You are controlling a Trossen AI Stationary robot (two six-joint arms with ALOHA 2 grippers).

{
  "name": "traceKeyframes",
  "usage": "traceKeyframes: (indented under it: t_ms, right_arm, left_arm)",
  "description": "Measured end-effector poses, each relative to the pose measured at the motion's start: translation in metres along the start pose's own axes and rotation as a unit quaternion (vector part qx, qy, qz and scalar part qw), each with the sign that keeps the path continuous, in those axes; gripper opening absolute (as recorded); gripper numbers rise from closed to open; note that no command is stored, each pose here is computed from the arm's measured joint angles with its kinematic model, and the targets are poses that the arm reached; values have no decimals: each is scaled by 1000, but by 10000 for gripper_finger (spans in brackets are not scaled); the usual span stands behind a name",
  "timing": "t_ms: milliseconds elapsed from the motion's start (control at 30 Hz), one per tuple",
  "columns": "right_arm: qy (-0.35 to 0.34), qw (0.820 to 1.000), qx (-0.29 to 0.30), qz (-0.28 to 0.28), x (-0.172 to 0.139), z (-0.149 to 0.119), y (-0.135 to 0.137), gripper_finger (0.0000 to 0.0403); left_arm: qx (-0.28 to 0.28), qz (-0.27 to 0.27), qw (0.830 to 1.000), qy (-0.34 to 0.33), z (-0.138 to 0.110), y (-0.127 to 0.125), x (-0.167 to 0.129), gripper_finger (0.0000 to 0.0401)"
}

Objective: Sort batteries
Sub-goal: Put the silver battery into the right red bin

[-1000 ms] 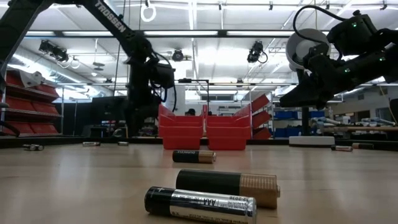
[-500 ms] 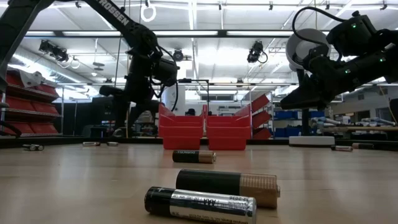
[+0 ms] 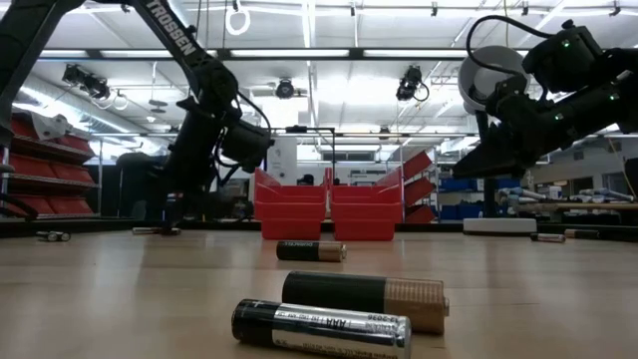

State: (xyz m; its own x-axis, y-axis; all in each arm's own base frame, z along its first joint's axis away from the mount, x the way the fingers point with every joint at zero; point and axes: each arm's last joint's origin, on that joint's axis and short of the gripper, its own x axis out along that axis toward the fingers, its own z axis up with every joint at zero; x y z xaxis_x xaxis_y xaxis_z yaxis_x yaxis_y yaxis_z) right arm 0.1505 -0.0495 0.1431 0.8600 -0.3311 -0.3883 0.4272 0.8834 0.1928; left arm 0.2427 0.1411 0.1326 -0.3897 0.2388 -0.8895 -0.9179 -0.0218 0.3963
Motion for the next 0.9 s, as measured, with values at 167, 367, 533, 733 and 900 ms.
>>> traceKeyframes:
  t_ms: [167, 367, 533, 733, 900]
  right_arm:
    - [-4, 1000, 1, 1, 0, 1, 0, 117]
    - [-8, 1000, 2, 1, 0, 1, 0, 117]
    - [-8, 1000, 2, 1, 0, 2, 0, 117]
    - [-7, 1000, 2, 1, 0, 1, 0, 117]
    - [-7, 1000, 1, 1, 0, 1, 0, 117]
  left_arm:
    - [74, 4, 997, 0, -5, -1, -3, 127]
    - [187, 24, 982, 11, -9, 0, -17, 127]
    - [258, 68, 964, -8, -5, 5, -24, 127]
    - [258, 84, 962, -36, -3, 5, -25, 127]
    - [256, 57, 965, -27, -3, 1, -25, 126]
